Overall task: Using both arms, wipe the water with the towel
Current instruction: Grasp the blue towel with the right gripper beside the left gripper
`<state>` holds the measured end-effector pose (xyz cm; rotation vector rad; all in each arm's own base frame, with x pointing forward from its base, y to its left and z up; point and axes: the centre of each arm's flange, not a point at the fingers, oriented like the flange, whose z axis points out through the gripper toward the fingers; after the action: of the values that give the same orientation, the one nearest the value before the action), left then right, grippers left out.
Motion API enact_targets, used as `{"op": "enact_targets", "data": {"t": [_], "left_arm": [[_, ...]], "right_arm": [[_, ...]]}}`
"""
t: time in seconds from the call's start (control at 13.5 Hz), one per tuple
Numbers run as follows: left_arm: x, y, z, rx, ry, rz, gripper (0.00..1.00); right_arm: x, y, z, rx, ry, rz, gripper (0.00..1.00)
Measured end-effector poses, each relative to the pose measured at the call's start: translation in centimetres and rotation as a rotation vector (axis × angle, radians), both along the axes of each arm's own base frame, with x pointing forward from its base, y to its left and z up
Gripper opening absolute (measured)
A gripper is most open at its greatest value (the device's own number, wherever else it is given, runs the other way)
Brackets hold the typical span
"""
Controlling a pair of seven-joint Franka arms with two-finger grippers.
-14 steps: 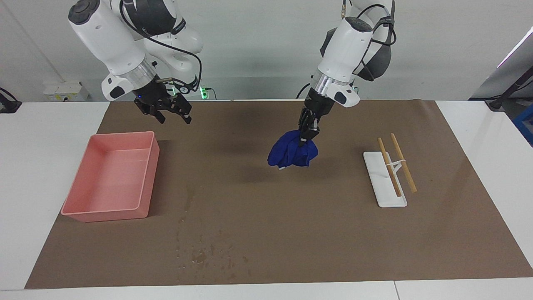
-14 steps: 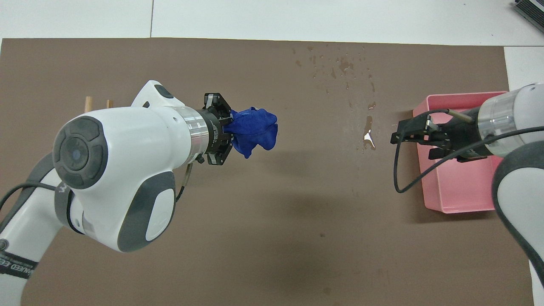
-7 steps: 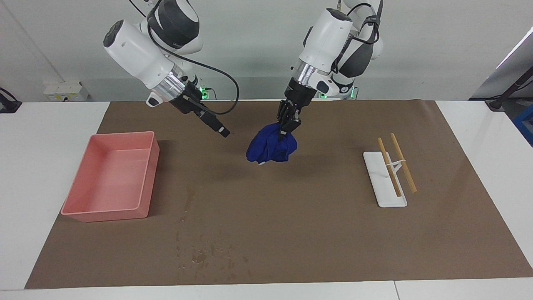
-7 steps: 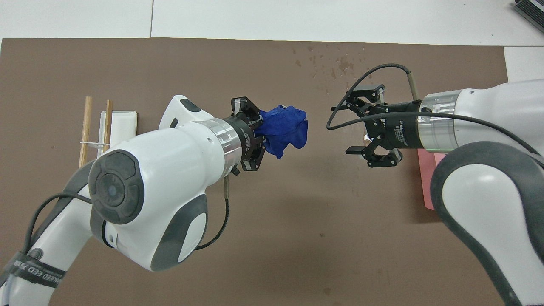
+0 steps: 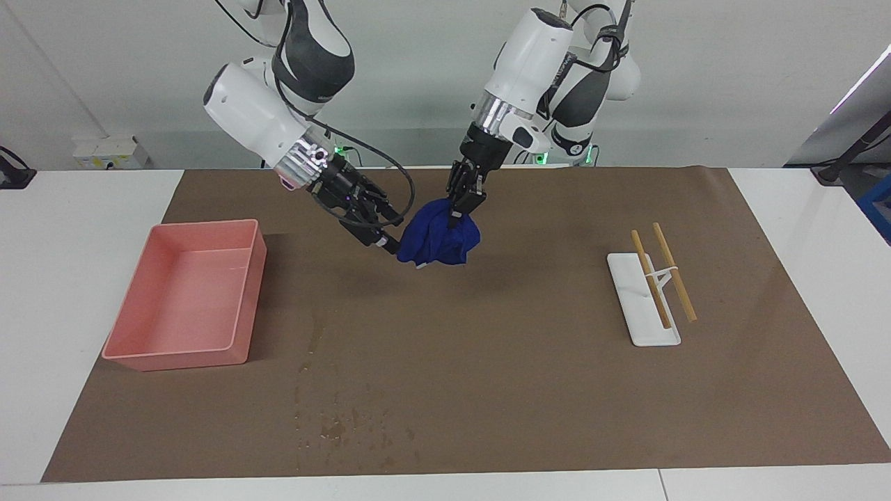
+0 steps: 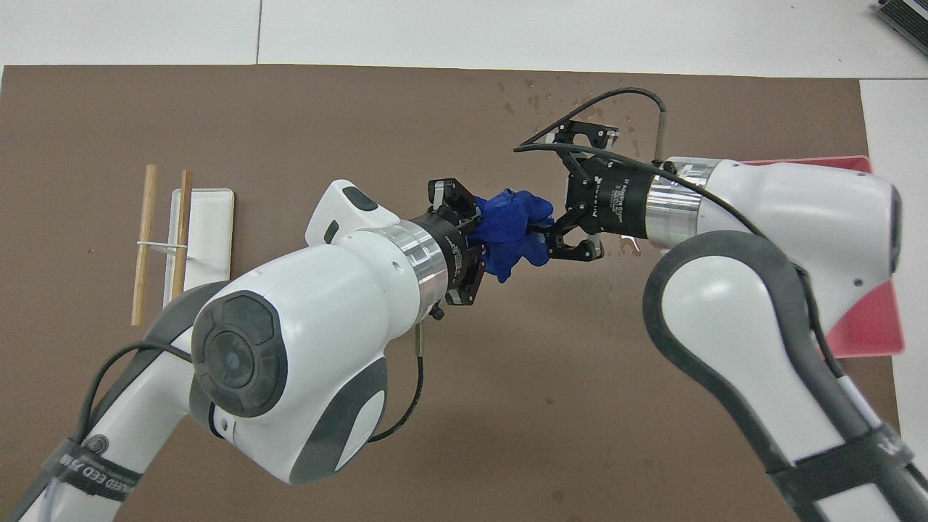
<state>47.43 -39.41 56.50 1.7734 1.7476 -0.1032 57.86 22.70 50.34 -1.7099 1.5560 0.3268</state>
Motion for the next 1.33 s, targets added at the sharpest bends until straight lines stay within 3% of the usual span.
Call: {"op": "enact_targets", "data": {"t": [0.22, 0.74, 0.81, 0.89, 1.26, 1.33], "left_arm": [[0.0, -0.1, 0.2, -0.015, -0.010, 0.010, 0.19], [-0.2, -0.5, -0.3, -0.013, -0.004, 0.007, 0.19], [-0.2, -0.4, -0.2, -0.015, -0.007, 0.009, 0.19], [-0.1, -0.3, -0.3, -0.018, -0.011, 0.012, 0.19], [-0.1, -0.3, -0.4, -0.023, -0.019, 0.016, 0.19], [-0.2, -0.4, -0.4, -0.024, -0.019, 0.014, 0.19]], "right_arm": [[-0.9, 3.0, -1.7, -0.008, 0.022, 0.022, 1.00], [-1.4, 3.5, -2.5, -0.008, 0.038, 0.026, 1.00], [-1.4, 3.5, -2.5, -0.009, 0.038, 0.027, 0.92], [-1.5, 3.6, -2.5, -0.014, 0.026, 0.039, 0.76], [-1.5, 3.6, -2.6, -0.071, -0.107, 0.170, 0.20], [-1.5, 3.5, -2.7, -0.083, -0.133, 0.197, 0.12]]}}
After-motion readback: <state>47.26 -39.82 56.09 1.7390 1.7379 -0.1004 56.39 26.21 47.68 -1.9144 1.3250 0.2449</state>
